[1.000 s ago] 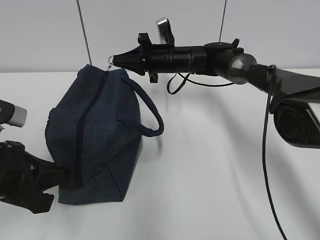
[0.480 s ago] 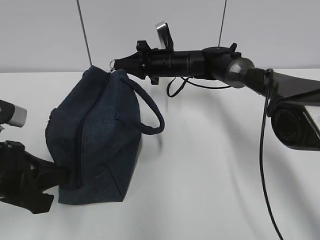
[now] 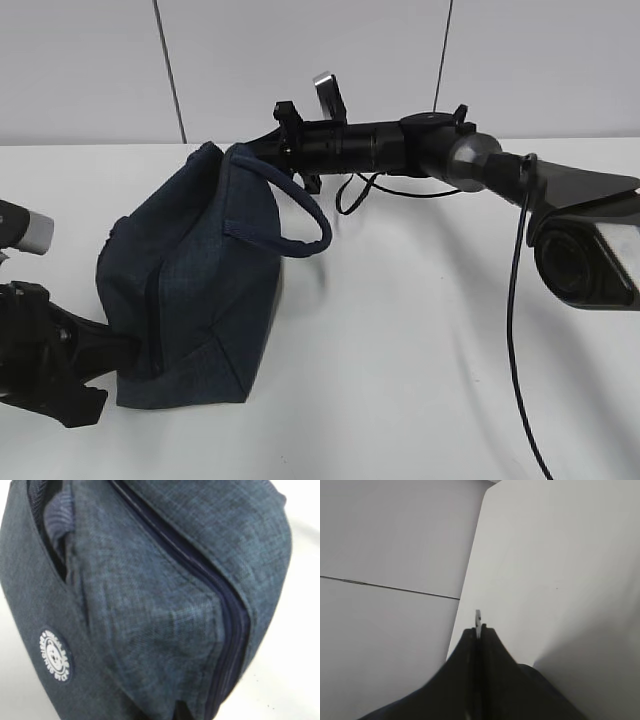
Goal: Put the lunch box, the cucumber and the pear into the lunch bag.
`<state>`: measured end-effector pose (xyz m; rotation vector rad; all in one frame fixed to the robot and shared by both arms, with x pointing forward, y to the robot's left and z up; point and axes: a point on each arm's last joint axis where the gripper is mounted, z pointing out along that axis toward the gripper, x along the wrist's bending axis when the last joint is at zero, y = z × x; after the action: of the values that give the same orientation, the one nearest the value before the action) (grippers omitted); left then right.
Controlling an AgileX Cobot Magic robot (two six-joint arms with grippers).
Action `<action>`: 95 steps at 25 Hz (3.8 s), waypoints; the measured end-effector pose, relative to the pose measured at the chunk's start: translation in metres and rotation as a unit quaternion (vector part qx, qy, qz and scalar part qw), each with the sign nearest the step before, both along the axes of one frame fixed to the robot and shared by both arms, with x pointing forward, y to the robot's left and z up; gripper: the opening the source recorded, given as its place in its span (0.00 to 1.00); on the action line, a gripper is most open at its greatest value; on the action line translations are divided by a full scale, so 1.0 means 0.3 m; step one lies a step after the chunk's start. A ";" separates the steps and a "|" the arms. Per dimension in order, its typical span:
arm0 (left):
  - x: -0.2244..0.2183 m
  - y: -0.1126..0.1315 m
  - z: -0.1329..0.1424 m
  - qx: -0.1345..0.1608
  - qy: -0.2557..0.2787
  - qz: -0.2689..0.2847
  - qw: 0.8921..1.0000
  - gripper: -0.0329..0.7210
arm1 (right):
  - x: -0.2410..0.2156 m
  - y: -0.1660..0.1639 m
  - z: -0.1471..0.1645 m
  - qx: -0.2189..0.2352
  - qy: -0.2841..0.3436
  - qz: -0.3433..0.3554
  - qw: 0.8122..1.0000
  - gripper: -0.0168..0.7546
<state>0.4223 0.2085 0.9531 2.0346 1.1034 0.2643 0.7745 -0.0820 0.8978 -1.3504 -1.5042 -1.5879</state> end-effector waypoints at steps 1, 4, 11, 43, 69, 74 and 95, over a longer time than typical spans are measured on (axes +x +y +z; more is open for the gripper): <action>0.000 0.000 0.000 0.000 0.000 0.000 1.000 0.05 | 0.001 -0.001 -0.002 -0.004 0.000 -0.002 1.000 0.02; 0.000 0.000 0.000 0.000 0.000 0.000 1.000 0.05 | 0.003 -0.002 -0.006 -0.011 -0.002 -0.005 1.000 0.02; -0.001 0.000 -0.001 0.003 -0.001 -0.004 1.000 0.05 | 0.000 0.003 0.034 0.017 -0.047 0.011 0.999 0.09; -0.021 0.044 0.095 -0.024 -0.054 0.088 0.994 0.56 | -0.143 0.049 0.564 -0.175 -0.129 0.060 0.974 0.46; -0.029 0.044 0.097 -0.028 -0.056 0.087 0.994 0.41 | -0.222 0.190 0.565 -0.253 -0.151 0.079 0.952 0.34; -0.029 0.043 0.098 -0.030 -0.056 0.086 0.994 0.37 | -0.216 0.171 0.576 -0.286 -0.146 0.053 0.945 0.34; -0.029 0.043 0.098 -0.030 -0.056 0.086 0.994 0.36 | -0.299 0.174 0.761 -0.253 -0.233 0.074 0.936 0.34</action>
<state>0.4135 0.2215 0.9825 1.8522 1.2032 0.4220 0.6847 -0.0297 1.1260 -1.1083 -2.3721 -1.5526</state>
